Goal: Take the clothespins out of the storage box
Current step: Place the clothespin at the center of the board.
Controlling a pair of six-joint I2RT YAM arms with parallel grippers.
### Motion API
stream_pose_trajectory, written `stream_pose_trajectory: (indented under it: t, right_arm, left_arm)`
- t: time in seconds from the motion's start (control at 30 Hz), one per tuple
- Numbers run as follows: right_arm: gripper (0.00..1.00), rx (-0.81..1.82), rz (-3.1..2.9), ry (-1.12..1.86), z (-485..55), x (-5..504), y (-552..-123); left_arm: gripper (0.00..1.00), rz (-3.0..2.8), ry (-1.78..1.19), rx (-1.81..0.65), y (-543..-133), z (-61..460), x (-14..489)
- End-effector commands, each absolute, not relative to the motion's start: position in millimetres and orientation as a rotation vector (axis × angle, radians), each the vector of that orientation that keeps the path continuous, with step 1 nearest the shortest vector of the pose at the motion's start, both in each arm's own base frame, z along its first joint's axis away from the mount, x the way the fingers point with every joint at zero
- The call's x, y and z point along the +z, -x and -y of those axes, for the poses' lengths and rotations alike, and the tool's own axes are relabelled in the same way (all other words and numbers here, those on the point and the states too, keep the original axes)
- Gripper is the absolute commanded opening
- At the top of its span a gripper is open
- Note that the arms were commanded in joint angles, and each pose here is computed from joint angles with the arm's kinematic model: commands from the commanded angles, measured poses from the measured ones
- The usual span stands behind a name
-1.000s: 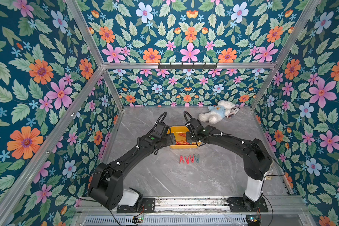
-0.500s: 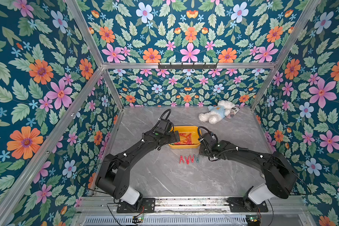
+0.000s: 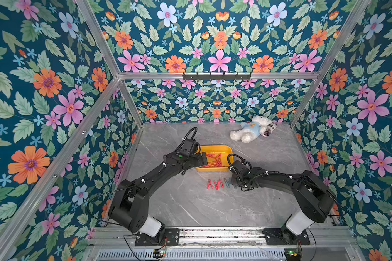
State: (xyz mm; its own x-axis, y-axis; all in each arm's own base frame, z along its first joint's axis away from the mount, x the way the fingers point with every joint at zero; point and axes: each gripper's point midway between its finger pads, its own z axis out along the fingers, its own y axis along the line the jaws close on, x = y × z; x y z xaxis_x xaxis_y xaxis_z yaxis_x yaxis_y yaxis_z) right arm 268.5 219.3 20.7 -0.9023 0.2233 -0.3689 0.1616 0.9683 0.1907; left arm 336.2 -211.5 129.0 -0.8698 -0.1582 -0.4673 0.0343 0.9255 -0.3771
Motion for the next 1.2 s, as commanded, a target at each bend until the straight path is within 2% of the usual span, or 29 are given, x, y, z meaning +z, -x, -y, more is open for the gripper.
stream_pose_trajectory:
  t: [0.0,0.1,0.3,0.57,0.77,0.9,1.0,1.17]
  right_arm:
    - [0.20,0.242,-2.717,-0.302,-223,22,-270]
    - [0.28,0.242,-2.710,-0.296,-223,27,-270]
    - [0.35,0.297,-2.634,-0.274,-226,61,-279]
    - [0.54,0.443,-2.459,-0.213,-237,126,-296]
    - [0.76,0.507,-2.368,-0.152,-244,160,-304]
    - [0.90,0.523,-2.336,-0.141,-243,170,-310]
    - [0.99,0.515,-2.328,-0.149,-238,172,-314]
    - [0.99,0.492,-2.318,-0.153,-231,174,-320]
  left_arm:
    - [0.98,-2.578,0.095,-0.504,-337,210,129]
    - [0.98,-2.581,0.091,-0.499,-338,212,127]
    - [0.92,-2.595,0.095,-0.481,-346,218,124]
    - [0.67,-2.612,0.163,-0.400,-369,222,116]
    - [0.48,-2.640,0.234,-0.330,-388,226,98]
    - [0.39,-2.656,0.265,-0.283,-401,228,84]
    - [0.36,-2.671,0.273,-0.258,-409,232,74]
    - [0.32,-2.696,0.291,-0.183,-420,232,58]
